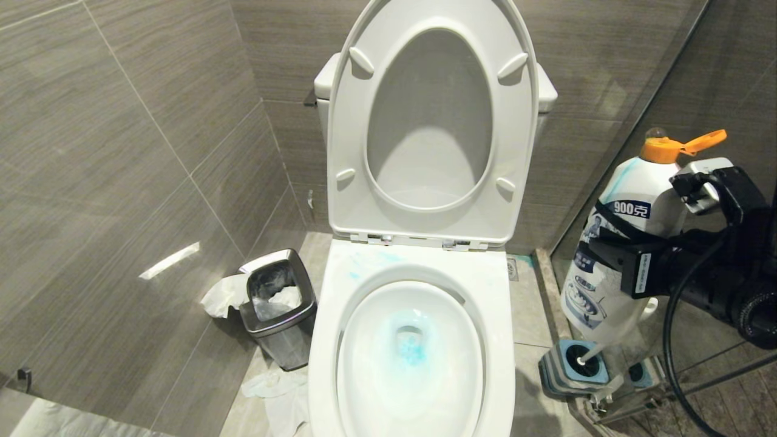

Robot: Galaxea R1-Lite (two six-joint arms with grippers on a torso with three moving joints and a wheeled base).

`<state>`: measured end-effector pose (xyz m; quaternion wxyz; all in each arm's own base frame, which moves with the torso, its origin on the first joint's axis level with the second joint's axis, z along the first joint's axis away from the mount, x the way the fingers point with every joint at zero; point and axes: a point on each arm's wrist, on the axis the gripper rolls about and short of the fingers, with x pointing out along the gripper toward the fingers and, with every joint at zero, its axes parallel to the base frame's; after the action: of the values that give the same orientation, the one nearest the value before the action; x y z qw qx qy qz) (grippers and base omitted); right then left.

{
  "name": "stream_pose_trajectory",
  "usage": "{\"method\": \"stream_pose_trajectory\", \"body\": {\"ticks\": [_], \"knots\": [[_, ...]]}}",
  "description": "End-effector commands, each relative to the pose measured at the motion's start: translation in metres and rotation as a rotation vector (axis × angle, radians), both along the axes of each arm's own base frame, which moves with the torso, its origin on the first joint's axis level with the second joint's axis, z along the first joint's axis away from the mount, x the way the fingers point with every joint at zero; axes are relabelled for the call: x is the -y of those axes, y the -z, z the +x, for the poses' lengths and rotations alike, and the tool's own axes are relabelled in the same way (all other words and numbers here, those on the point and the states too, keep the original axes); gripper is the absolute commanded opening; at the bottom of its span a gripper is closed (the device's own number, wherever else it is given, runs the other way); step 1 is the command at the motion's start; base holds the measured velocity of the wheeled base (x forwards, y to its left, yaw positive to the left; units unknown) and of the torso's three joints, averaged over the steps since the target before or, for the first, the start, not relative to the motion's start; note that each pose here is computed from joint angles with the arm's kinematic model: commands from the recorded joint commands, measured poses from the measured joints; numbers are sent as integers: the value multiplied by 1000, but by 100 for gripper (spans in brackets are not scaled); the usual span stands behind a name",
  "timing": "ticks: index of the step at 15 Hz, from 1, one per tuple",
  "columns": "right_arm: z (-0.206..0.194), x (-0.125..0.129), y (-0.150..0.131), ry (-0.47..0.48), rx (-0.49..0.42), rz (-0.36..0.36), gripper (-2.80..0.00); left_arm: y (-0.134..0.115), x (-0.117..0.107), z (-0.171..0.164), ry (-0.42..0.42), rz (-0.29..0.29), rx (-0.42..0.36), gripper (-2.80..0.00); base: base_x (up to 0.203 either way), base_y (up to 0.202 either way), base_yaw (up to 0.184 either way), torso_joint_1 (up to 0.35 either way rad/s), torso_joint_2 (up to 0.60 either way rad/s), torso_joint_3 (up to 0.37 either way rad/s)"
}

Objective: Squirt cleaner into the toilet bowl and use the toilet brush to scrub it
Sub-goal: Place the cleaning agent on the floor

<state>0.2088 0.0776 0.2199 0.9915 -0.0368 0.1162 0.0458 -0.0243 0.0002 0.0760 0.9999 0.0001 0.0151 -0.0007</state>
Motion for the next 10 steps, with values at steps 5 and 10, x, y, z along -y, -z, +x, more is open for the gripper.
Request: {"method": "stream_pose_trajectory", "body": {"ticks": [5,10], "knots": [[46,19,33,136,145,46,-280,0,0,0,0,0,0,-280,0,0,0,0,0,0],[79,36,60,218,209,59,-280,0,0,0,0,0,0,-280,0,0,0,0,0,0]]}}
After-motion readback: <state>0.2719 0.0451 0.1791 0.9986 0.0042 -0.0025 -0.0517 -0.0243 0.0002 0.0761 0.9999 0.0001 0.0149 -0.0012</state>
